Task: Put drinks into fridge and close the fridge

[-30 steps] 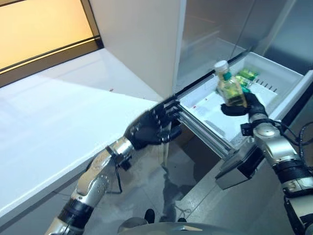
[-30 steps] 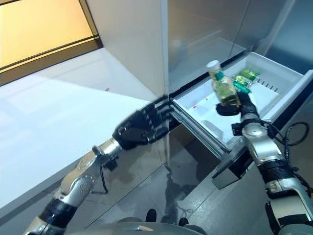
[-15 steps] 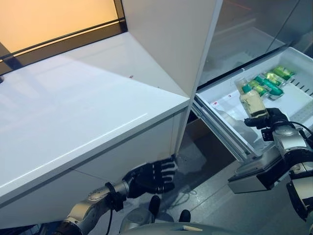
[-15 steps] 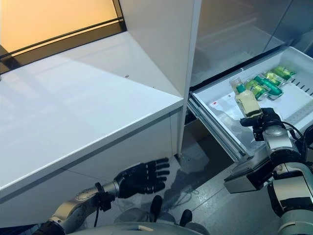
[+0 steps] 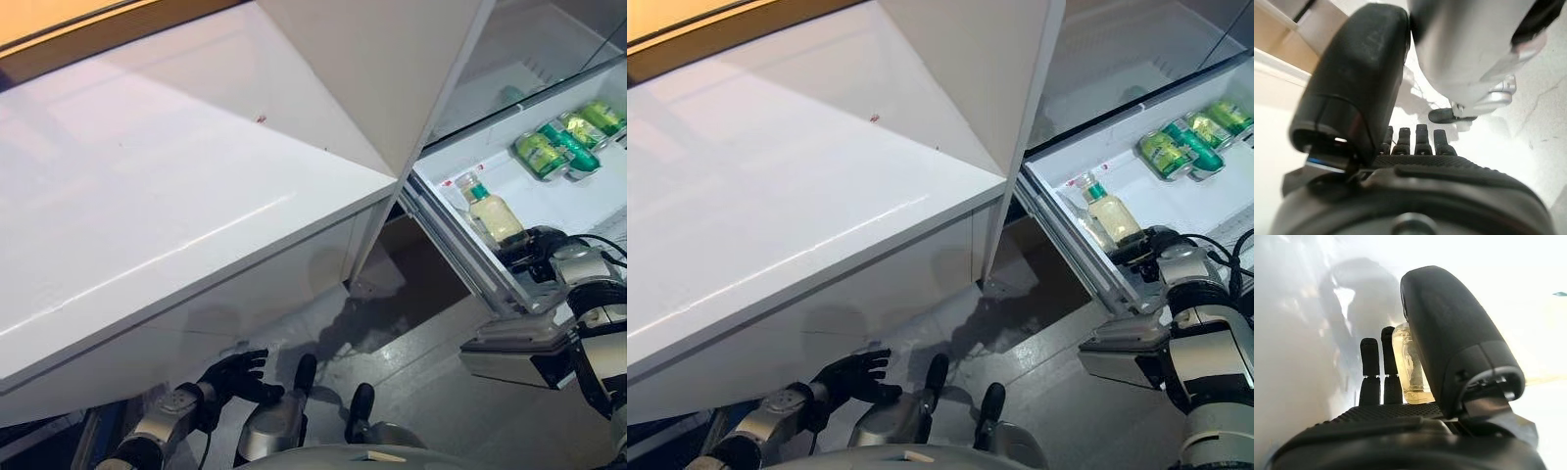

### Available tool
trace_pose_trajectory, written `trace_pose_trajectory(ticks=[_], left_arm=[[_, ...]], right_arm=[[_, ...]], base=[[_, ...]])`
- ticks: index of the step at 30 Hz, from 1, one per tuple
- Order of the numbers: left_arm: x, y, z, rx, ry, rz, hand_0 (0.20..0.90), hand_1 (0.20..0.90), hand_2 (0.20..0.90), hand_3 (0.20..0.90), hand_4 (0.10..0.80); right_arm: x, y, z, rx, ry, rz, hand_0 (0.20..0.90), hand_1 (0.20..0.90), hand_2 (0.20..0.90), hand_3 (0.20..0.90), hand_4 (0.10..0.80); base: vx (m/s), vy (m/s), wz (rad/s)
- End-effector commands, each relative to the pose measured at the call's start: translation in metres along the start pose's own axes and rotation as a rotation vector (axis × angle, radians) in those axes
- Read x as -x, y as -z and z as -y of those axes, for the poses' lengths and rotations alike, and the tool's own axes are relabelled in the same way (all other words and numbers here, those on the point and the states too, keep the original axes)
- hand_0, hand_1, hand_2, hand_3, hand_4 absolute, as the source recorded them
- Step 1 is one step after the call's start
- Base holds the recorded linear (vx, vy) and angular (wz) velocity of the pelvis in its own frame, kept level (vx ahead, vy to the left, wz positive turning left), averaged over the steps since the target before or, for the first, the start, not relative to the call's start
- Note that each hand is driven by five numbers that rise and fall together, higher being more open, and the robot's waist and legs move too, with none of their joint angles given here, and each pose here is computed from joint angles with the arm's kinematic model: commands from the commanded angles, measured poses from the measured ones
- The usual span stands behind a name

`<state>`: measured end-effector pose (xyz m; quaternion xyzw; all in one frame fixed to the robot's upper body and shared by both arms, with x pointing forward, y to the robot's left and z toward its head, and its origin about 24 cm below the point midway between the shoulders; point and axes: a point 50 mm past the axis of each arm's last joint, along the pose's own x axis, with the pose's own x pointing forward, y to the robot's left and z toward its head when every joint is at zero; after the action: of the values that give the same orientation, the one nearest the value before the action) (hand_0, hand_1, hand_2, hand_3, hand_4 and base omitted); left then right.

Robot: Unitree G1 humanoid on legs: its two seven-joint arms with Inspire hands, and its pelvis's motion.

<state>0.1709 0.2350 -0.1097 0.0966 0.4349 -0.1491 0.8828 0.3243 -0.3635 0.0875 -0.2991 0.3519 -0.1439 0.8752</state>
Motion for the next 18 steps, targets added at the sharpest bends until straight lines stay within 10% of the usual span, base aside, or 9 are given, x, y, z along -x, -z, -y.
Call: trace_pose_trajectory(ticks=[1, 9, 10, 11, 18], left_arm=[[0.006, 0.029, -0.008, -0.028, -0.069, -0.122, 0.900, 0.900, 0.900, 0.900, 0.800], [0.004, 0.024, -0.022, 0.020, -0.120, -0.150, 0.900, 0.900, 0.900, 0.900, 0.800], [0.003, 0.022, -0.021, 0.019, -0.117, -0.143, 0.900, 0.900, 0.900, 0.900, 0.800], [0.003, 0.021, -0.020, 0.016, -0.113, -0.133, 0.900, 0.900, 0.900, 0.900, 0.800], [-0.001, 0.010, -0.016, -0.014, -0.085, -0.089, 0.900, 0.900, 0.900, 0.900, 0.800]], right_arm=[[0.022, -0.031, 0.069, 0.123, 0.197, 0.040, 0.300, 0.300, 0.300, 0.200, 0.100], [0.024, -0.031, 0.071, 0.304, 0.115, -0.087, 0.300, 0.300, 0.300, 0.200, 0.100], [0.024, -0.030, 0.071, 0.309, 0.105, -0.098, 0.488, 0.488, 0.488, 0.420, 0.320], [0.024, -0.029, 0.071, 0.318, 0.093, -0.117, 0.858, 0.858, 0.858, 0.851, 0.751], [0.023, -0.028, 0.070, 0.330, 0.049, -0.125, 0.900, 0.900, 0.900, 0.900, 0.800]], base=[[-0.054, -0.007, -0.12], [-0.038, -0.003, -0.07], [0.000, 0.000, 0.00], [0.000, 0.000, 0.00], [0.000, 0.000, 0.00]])
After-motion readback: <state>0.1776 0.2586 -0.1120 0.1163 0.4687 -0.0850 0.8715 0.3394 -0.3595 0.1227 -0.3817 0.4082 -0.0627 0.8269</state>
